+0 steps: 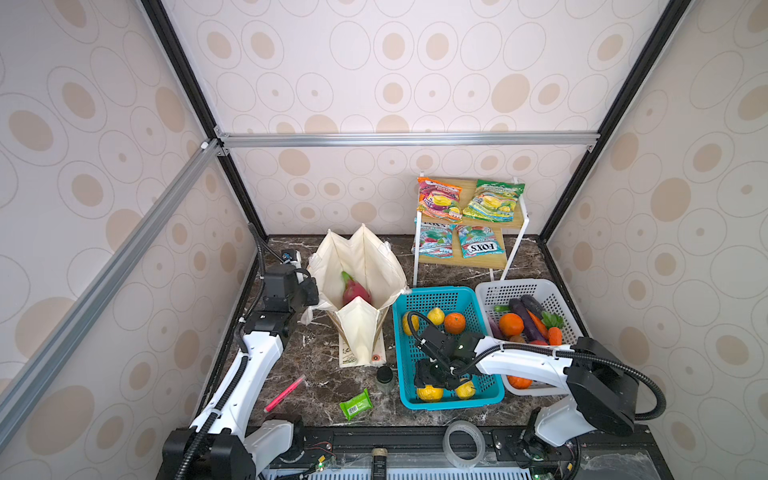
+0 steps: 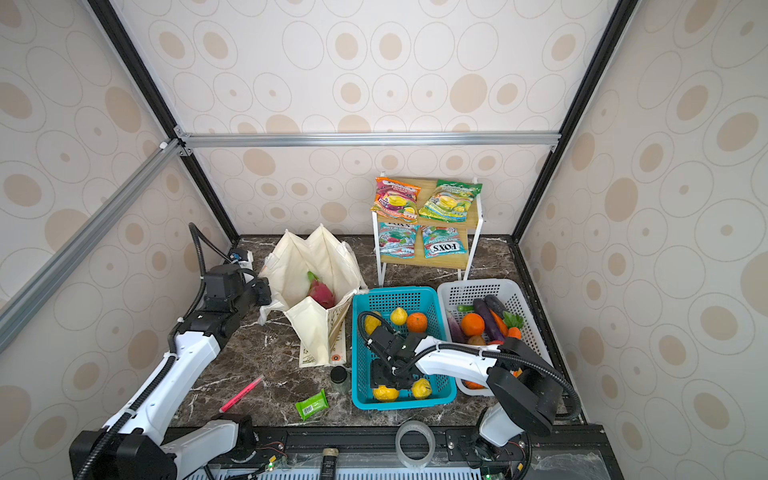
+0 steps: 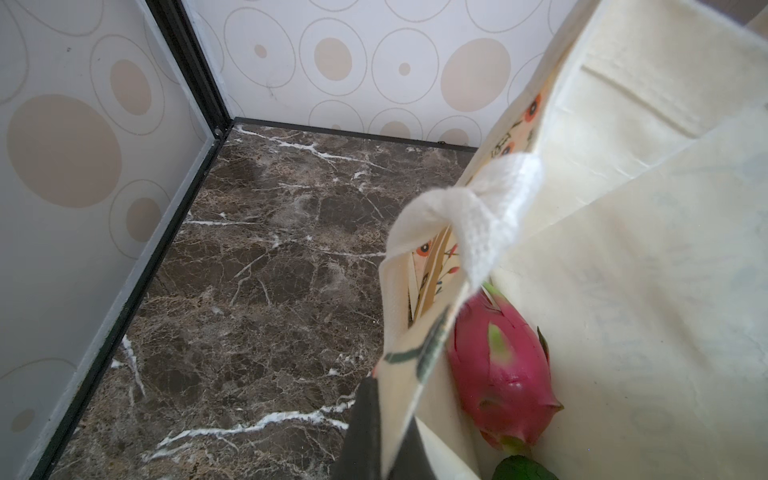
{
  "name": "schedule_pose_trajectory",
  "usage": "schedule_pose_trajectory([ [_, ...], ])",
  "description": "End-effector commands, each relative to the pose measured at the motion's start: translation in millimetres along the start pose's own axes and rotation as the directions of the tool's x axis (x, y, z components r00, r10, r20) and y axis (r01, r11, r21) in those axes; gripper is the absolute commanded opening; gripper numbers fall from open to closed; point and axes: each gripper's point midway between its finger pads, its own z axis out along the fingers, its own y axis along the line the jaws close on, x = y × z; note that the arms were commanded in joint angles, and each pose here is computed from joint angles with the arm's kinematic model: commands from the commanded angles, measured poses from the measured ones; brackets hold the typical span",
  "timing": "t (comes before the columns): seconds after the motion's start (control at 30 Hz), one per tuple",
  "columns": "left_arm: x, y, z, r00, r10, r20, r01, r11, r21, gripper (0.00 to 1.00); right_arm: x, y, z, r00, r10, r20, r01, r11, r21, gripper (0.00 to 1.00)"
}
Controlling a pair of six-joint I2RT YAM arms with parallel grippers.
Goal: Place the food into the grocery bag and tie it
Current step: 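Lower the right gripper and grasp the yellow pear by its body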
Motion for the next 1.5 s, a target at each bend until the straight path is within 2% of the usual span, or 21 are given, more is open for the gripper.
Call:
schedule_pose_trajectory([
  [0.0,-14.4,0.5,-8.3,0.999,0.003,0.047,-0.003,1.000,0.001,0.00,1.1,-12.2,-0.7,1.000,0.018,0.005,-0.018,0.999,0.049,0.61],
  [0.23,-14.2,-0.6,-8.2,0.999,0.004,0.047,-0.005,1.000,0.006,0.00,-32.2,-18.1,-30.4,0.991,-0.031,0.133,0.013,0.990,0.137,0.61],
  [0.4,-15.4,0.1,-9.8,0.998,0.003,0.055,-0.004,1.000,0.004,0.00,-67.4,-29.5,-42.1,0.976,-0.036,0.216,-0.007,0.981,0.194,0.62],
  [0.47,-16.4,0.5,-10.1,0.998,0.003,0.059,-0.003,1.000,0.002,0.00,-85.1,-41.2,-42.0,0.966,-0.049,0.253,-0.023,0.961,0.274,0.62],
  [0.6,-13.8,0.2,-7.5,0.999,0.004,0.049,-0.004,1.000,0.003,0.00,-107.8,-41.9,-42.8,0.963,-0.131,0.234,0.026,0.913,0.407,0.62],
  [0.83,-13.0,0.6,-6.9,0.999,0.003,0.046,-0.003,1.000,0.001,0.00,-109.0,-34.0,-21.3,0.971,-0.128,0.203,0.044,0.927,0.373,0.65],
  [1.13,-14.5,-0.7,-8.3,0.999,0.005,0.052,-0.006,1.000,0.008,0.00,-91.4,-34.5,-5.2,0.983,-0.101,0.155,0.051,0.952,0.302,0.78],
  [1.23,-14.1,-0.8,-7.6,0.999,0.003,0.049,-0.004,1.000,0.009,0.00,-86.1,-40.0,-10.6,0.984,-0.088,0.153,0.036,0.949,0.314,0.78],
  [1.33,-13.9,-1.8,-7.2,0.999,0.001,0.047,-0.002,1.000,0.015,0.00,-78.9,-40.2,-8.6,0.985,-0.070,0.155,0.026,0.963,0.270,0.77],
  [1.47,-14.9,-0.9,-8.9,0.999,0.001,0.053,-0.002,1.000,0.010,0.00,-79.9,-44.6,-14.6,0.984,-0.074,0.161,0.023,0.954,0.300,0.69],
])
